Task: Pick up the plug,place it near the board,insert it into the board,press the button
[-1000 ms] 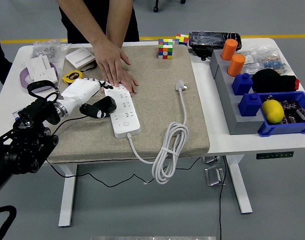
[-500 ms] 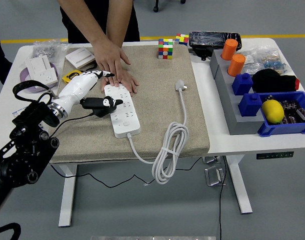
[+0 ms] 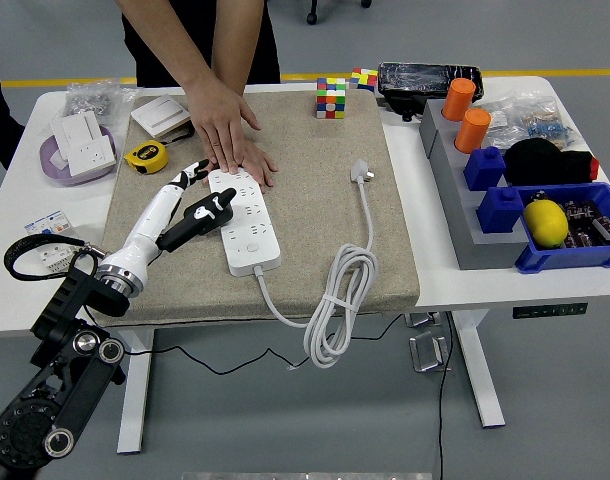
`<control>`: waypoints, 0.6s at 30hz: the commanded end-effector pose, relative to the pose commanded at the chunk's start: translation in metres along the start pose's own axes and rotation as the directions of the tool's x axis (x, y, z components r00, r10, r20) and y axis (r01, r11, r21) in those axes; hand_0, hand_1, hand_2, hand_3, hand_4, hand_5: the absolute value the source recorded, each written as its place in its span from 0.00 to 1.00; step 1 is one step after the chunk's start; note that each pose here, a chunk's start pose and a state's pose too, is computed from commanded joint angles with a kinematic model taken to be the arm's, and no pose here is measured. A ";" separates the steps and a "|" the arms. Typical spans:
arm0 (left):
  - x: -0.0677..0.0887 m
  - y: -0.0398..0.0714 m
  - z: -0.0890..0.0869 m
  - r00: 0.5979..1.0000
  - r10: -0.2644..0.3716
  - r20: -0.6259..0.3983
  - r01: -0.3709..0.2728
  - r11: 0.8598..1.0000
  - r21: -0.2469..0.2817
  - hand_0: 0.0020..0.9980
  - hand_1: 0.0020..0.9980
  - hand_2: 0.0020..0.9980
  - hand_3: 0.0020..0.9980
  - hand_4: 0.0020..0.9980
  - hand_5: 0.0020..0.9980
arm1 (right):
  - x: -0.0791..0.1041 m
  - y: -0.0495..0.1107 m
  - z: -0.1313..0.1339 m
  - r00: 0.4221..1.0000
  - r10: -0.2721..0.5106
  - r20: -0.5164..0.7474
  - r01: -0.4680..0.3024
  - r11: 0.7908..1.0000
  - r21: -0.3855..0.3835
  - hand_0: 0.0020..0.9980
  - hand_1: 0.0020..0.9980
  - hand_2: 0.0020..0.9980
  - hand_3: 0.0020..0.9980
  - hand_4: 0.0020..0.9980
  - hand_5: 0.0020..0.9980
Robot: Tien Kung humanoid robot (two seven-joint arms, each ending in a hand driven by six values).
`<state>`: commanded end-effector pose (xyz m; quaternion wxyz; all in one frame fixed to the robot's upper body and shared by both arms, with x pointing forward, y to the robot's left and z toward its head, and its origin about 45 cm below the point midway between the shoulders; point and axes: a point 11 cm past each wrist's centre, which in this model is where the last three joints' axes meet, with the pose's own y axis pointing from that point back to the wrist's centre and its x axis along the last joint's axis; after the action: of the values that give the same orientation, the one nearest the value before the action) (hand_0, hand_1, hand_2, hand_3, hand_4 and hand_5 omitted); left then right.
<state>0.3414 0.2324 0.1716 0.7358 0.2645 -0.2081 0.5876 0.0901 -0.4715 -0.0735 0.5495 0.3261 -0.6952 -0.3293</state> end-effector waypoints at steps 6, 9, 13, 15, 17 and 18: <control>-0.013 0.006 -0.017 0.998 -0.037 0.058 0.035 0.999 0.039 1.00 1.00 0.96 0.95 1.00 1.00 | 0.001 0.000 0.000 1.000 0.001 -0.003 -0.001 1.000 0.000 0.84 0.76 0.75 0.78 1.00 1.00; -0.013 0.004 -0.022 0.997 -0.033 0.070 0.030 0.998 0.048 1.00 1.00 0.96 0.95 1.00 1.00 | 0.001 0.000 0.001 1.000 0.001 -0.005 -0.001 1.000 0.000 0.84 0.76 0.75 0.78 1.00 1.00; -0.010 0.001 -0.025 0.996 -0.030 0.088 0.026 0.998 0.052 1.00 1.00 0.95 0.94 1.00 1.00 | 0.002 0.000 0.001 1.000 0.003 -0.005 -0.003 1.000 -0.002 0.84 0.76 0.75 0.78 1.00 1.00; -0.009 -0.001 -0.026 0.995 -0.030 0.093 0.025 0.998 0.054 1.00 1.00 0.95 0.94 1.00 1.00 | 0.002 0.000 0.002 1.000 0.003 -0.005 -0.003 1.000 -0.002 0.84 0.76 0.75 0.78 1.00 1.00; -0.008 -0.003 -0.027 0.994 -0.028 0.101 0.023 0.998 0.054 1.00 1.00 0.95 0.94 1.00 1.00 | 0.002 0.000 0.002 1.000 0.003 -0.004 -0.003 1.000 -0.003 0.84 0.76 0.75 0.78 1.00 1.00; -0.008 -0.003 -0.027 0.994 -0.028 0.104 0.022 0.998 0.054 1.00 1.00 0.94 0.93 1.00 1.00 | 0.002 0.000 0.002 1.000 0.003 -0.004 -0.003 1.000 -0.003 0.84 0.76 0.75 0.78 1.00 1.00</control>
<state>0.3427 0.2425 0.1456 0.7240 0.3170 -0.2276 0.5688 0.0881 -0.4729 -0.0733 0.5519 0.3249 -0.6940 -0.3289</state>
